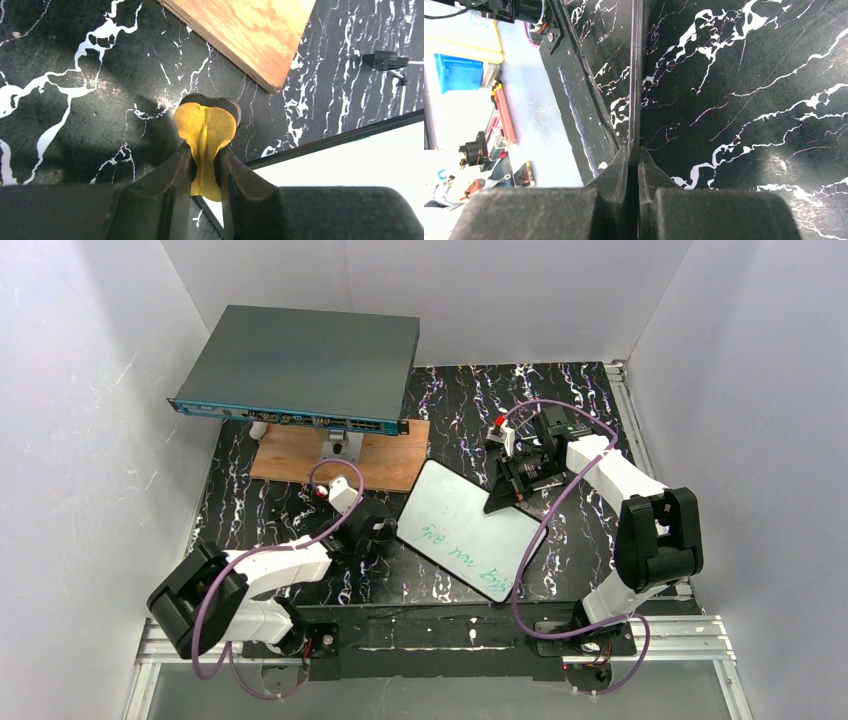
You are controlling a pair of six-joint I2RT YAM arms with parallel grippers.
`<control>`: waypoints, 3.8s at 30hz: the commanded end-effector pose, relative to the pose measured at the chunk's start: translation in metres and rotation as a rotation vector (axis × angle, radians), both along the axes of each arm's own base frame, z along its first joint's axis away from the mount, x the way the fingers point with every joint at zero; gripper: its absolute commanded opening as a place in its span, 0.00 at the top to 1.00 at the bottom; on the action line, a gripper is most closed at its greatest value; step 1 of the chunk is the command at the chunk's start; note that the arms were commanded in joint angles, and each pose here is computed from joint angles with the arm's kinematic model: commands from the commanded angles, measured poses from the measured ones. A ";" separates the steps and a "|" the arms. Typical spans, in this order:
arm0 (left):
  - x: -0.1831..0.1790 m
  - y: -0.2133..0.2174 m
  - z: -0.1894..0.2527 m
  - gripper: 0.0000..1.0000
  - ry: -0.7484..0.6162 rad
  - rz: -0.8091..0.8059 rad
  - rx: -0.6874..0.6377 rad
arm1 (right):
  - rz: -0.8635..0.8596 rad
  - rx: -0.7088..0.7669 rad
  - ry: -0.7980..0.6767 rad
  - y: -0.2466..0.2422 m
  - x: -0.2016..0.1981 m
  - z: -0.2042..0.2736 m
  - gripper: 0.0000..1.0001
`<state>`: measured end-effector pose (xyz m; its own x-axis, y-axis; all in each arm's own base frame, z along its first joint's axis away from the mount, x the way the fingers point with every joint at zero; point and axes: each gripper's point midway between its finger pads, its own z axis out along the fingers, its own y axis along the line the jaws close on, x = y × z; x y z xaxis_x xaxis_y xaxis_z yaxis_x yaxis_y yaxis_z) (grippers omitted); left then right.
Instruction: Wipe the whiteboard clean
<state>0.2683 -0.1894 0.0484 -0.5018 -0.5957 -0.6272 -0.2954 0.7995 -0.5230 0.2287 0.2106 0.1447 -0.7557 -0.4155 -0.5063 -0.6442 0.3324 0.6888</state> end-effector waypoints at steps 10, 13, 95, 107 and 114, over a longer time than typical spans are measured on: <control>-0.022 0.008 0.036 1.00 0.032 0.061 -0.140 | 0.023 0.071 -0.098 0.009 0.004 0.017 0.99; -0.021 -0.002 0.029 1.00 0.086 0.084 -0.126 | 0.020 0.073 -0.097 0.009 0.004 0.018 0.99; -0.023 -0.080 0.014 1.00 -0.056 -0.440 0.020 | 0.033 0.085 -0.106 0.009 0.000 0.022 0.99; -0.033 -0.146 0.004 1.00 -0.226 -0.846 0.248 | 0.043 0.098 -0.101 0.009 -0.002 0.024 0.99; -0.038 -0.161 0.005 1.00 -0.297 -0.916 0.300 | 0.047 0.102 -0.094 0.010 -0.004 0.023 0.99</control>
<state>0.2503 -0.3046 0.0455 -0.5096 0.0977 -0.8548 0.4365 0.8855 -0.1590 0.2490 0.1898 0.1471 -0.7674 -0.3615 -0.5296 -0.6411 0.4473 0.6236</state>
